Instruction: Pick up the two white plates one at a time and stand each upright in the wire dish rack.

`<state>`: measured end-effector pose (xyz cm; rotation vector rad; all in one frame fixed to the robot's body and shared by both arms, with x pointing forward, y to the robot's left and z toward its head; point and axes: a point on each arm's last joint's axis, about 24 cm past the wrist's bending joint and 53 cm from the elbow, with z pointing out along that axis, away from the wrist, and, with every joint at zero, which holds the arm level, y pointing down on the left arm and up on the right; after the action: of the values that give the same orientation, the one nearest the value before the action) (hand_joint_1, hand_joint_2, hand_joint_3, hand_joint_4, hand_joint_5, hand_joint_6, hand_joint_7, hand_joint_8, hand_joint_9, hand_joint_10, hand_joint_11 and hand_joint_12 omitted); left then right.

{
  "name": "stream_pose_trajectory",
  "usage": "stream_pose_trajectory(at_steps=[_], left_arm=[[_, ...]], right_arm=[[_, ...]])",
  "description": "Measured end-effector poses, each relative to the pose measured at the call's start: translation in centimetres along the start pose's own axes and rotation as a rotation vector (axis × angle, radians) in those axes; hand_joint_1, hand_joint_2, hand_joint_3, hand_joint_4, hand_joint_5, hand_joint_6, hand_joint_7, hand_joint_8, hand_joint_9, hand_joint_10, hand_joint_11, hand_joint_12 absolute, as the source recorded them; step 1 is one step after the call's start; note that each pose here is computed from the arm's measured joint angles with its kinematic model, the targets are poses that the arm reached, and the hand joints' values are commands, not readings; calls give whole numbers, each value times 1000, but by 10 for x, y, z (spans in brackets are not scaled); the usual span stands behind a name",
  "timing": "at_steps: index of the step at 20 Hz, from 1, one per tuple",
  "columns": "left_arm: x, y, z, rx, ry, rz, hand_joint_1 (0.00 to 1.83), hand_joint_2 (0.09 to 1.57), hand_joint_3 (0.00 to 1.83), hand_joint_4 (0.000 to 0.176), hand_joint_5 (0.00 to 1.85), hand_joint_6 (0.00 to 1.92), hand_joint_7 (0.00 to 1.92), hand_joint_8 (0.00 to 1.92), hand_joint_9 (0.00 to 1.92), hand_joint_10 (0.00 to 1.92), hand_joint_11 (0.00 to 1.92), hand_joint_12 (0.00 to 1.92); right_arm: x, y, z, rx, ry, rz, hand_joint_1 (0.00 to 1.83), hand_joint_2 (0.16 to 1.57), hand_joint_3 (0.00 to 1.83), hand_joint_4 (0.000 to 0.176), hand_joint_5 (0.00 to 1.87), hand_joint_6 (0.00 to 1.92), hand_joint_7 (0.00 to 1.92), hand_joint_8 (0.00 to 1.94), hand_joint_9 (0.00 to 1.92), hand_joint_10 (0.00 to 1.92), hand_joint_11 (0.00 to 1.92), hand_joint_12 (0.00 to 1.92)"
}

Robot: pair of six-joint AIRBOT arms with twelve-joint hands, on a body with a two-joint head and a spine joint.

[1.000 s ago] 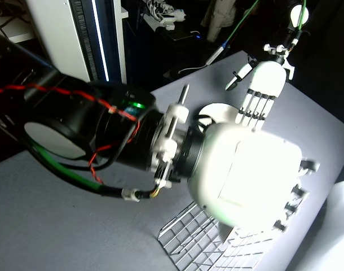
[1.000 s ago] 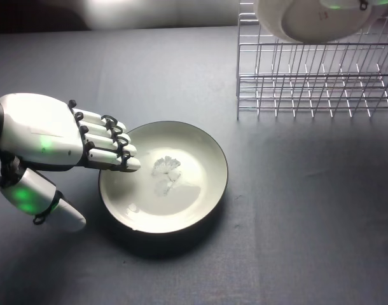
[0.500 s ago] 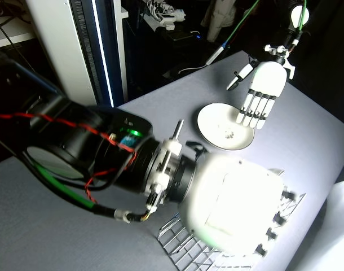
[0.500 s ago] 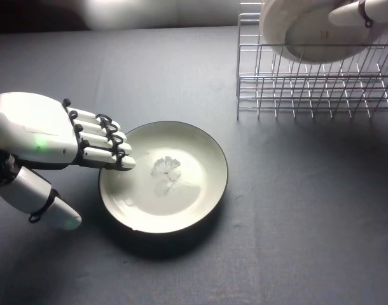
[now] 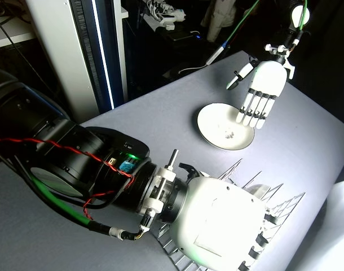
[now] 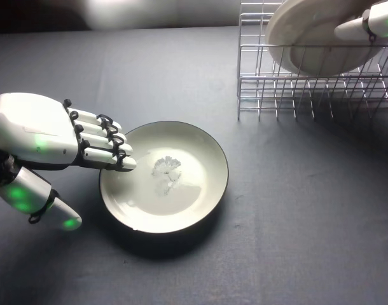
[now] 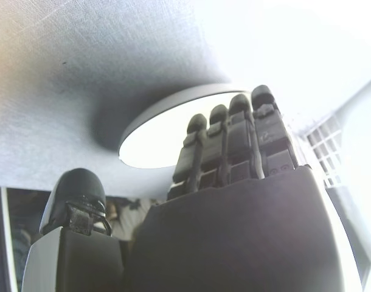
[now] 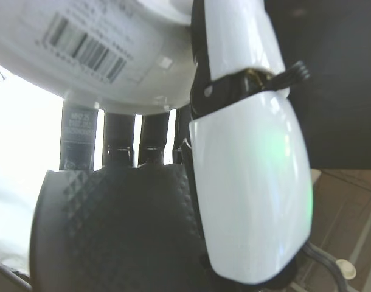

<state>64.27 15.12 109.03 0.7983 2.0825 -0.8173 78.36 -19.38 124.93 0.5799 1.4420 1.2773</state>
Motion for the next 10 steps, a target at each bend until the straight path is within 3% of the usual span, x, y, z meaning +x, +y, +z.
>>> stream_pose_trajectory(at_steps=[4, 5, 6, 7, 8, 9, 10], left_arm=[[2, 1, 0, -2, 3, -2, 0, 1183, 5, 0, 0, 0, 0, 0, 0, 0, 0, 0], [3, 1, 0, -3, 6, -1, 0, 1182, 3, 0, 0, 0, 0, 0, 0, 0, 0, 0], [4, 1, 0, -4, 9, -3, 0, 1175, 0, 0, 0, 0, 0, 0, 0, 0, 0, 0], [5, 1, 0, -4, 10, -1, 0, 1172, 0, 0, 0, 0, 0, 0, 0, 0, 0, 0], [5, 2, 0, -5, 10, -2, 0, 1173, 0, 0, 0, 0, 0, 0, 0, 0, 0, 0], [5, 2, 0, -5, 10, -1, 0, 1175, 0, 0, 0, 0, 0, 0, 0, 0, 0, 0], [5, 2, 0, -5, 11, -2, 0, 1175, 0, 0, 0, 0, 0, 0, 0, 0, 0, 0]], right_arm=[[0, -3, -2, -7, -2, -8, 1369, 1129, 1, 0, 857, 1176, 1009, 913, 858, 1196, 729, 957], [0, -2, -2, -7, -2, -10, 1244, 1144, 1, 0, 845, 1203, 994, 959, 851, 665, 690, 961], [0, -2, -2, -8, -2, -9, 1210, 1165, 0, 0, 812, 1253, 960, 1018, 901, 365, 664, 959], [1, -2, -2, -9, 0, -17, 1183, 1199, 1, 0, 752, 1346, 887, 1129, 906, 204, 623, 971], [0, -2, -2, -10, -1, -18, 1110, 1247, 0, 0, 710, 1380, 761, 538, 880, 126, 557, 972], [1, -1, -3, -12, 4, -30, 1176, 1220, 0, 0, 607, 624, 772, 216, 858, 65, 508, 940], [1, -1, -3, -12, 5, -33, 1210, 1198, 0, 0, 669, 257, 791, 80, 848, 33, 477, 934]])
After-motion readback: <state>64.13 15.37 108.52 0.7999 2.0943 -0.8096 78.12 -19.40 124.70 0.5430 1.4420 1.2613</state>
